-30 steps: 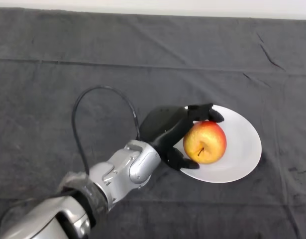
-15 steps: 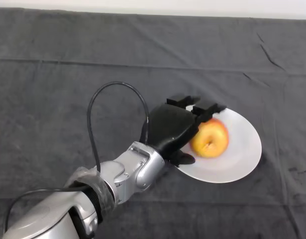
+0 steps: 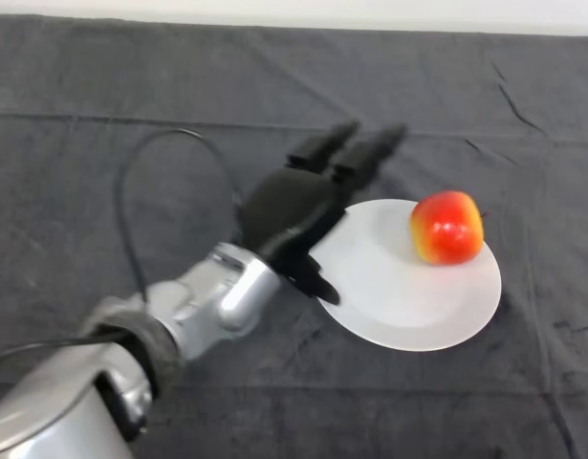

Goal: Move the apple to the plate

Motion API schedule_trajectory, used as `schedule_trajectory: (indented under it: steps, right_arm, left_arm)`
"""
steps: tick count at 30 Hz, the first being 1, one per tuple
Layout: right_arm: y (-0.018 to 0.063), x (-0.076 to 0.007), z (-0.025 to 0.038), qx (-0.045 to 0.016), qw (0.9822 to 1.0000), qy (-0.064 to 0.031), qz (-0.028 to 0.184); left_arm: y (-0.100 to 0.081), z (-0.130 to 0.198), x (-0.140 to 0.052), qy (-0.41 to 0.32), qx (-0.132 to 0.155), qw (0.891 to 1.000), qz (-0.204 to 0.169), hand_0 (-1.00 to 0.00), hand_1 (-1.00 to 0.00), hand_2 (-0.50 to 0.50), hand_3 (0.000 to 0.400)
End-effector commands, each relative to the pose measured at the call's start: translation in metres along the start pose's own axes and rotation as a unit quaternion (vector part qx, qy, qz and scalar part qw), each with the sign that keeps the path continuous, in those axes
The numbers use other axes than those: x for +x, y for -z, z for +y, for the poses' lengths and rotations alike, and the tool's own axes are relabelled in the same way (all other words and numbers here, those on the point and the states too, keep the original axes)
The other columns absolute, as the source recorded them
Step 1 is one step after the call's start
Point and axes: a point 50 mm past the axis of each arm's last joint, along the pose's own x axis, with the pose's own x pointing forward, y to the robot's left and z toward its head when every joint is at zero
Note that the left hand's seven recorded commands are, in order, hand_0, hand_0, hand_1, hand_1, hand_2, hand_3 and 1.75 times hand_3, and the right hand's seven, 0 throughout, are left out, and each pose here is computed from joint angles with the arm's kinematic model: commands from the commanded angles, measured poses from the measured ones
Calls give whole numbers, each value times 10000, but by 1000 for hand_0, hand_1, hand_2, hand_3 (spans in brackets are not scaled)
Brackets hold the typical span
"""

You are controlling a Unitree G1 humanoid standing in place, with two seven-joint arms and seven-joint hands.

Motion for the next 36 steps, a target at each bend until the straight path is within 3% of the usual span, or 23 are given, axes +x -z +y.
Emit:
schedule_trajectory:
  steps: [1, 6, 12, 22, 28, 36]
  right_arm:
    - [452, -640, -113, -367, 9891, -94, 1424]
    - [453, -640, -113, -368, 9891, -94, 1424]
    - [453, -640, -113, -368, 9891, -94, 1424]
    - [453, -640, -113, -368, 9891, -94, 1424]
    - [453, -639, -113, -369, 9891, -94, 1424]
    - [453, -640, -113, -369, 9891, -94, 1423]
  left_arm:
    - [143, 246, -39, -359, -131, 9991, 167, 0, 0, 0, 0]
    - [394, 524, -284, -1084, -719, 9895, 621, 0, 0, 0, 0]
    - [677, 779, -634, -2092, -1321, 9604, 1282, 0, 0, 0, 0]
    - [1028, 1006, -1161, -3585, -2016, 8802, 2369, 0, 0, 0, 0]
    - [1147, 1017, -1439, -4163, -2167, 8355, 2857, 0, 0, 0, 0]
    - [1252, 1020, -1690, -4622, -2191, 7899, 3382, 0, 0, 0, 0]
